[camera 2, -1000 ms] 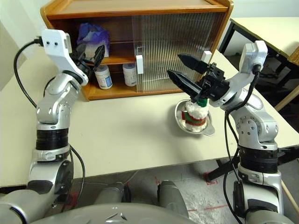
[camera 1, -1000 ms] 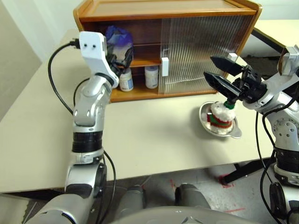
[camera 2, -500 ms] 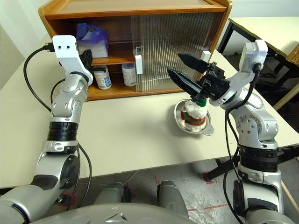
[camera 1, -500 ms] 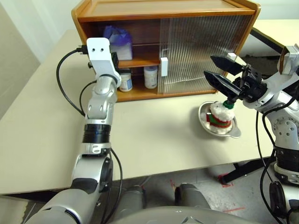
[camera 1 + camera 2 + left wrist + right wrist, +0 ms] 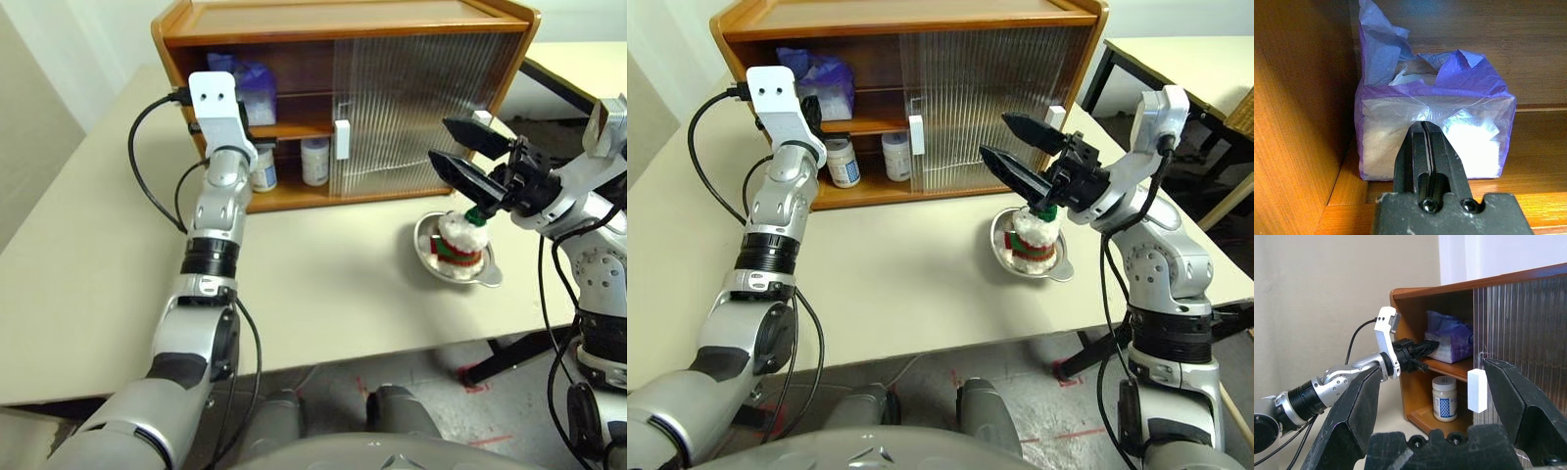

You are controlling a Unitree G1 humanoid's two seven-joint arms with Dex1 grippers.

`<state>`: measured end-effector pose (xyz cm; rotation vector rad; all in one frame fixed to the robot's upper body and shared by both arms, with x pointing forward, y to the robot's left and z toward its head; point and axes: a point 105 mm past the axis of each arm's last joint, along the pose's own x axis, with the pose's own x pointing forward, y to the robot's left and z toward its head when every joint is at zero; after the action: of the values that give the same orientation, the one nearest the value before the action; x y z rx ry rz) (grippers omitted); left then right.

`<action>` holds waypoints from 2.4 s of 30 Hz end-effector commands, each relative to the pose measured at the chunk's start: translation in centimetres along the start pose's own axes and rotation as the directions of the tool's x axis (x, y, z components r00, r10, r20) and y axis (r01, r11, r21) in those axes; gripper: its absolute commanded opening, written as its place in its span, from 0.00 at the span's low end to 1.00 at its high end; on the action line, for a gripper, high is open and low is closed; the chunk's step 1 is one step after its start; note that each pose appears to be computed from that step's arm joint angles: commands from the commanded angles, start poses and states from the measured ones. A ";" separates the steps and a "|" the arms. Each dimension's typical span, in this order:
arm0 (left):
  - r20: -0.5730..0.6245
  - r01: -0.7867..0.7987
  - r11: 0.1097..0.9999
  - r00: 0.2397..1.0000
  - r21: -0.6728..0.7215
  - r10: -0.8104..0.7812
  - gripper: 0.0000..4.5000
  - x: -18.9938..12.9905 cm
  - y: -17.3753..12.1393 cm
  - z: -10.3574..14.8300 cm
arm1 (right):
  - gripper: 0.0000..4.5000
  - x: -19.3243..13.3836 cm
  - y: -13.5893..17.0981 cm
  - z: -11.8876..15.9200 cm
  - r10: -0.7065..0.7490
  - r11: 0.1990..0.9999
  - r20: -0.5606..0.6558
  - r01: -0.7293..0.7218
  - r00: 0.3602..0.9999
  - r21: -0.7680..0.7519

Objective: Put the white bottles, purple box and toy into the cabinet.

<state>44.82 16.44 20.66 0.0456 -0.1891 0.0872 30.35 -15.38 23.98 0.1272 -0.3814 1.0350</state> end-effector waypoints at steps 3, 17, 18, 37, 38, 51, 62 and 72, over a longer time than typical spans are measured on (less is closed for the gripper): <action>0.024 0.059 0.998 0.998 -0.024 -0.058 0.01 -0.2 -0.9 0.6 | 1.00 -0.1 0.1 0.4 -0.003 1.000 0.005 0.003 1.000 -0.025; 0.097 0.563 0.822 0.826 -0.084 -0.555 0.01 -6.9 -8.8 3.9 | 1.00 0.1 -0.1 0.3 0.006 1.000 0.003 -0.006 1.000 -0.017; 0.098 0.615 0.783 0.789 -0.093 -0.607 0.01 -7.6 -9.9 4.0 | 1.00 0.1 -0.1 0.3 0.006 1.000 0.003 -0.006 1.000 -0.017; 0.078 0.726 0.679 0.687 -0.105 -0.723 0.01 -8.3 -21.1 -0.1 | 1.00 -0.3 0.2 0.6 -0.010 1.000 -0.011 0.010 1.000 -0.028; 0.075 0.715 0.692 0.699 -0.096 -0.711 0.01 -8.1 -21.1 -0.4 | 1.00 -0.4 0.2 0.6 -0.011 1.000 -0.012 0.010 1.000 -0.029; 0.069 0.523 0.851 0.852 -0.048 -0.520 0.01 -6.0 -16.6 -2.1 | 1.00 -0.4 0.3 0.6 -0.001 1.000 -0.021 0.000 1.000 -0.029; 0.026 0.320 0.947 0.947 -0.033 -0.319 0.01 -5.2 -9.8 -3.6 | 1.00 0.0 0.3 0.6 0.022 0.999 -0.023 -0.023 0.999 -0.023; 0.027 0.190 0.982 0.982 -0.024 -0.189 0.01 -4.9 -6.6 -3.4 | 1.00 0.1 0.3 0.5 0.033 0.999 -0.022 -0.033 0.999 -0.019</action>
<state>41.10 7.84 16.35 0.0305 -0.2246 -0.1837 29.95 -15.42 24.52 0.0888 -0.3805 1.0521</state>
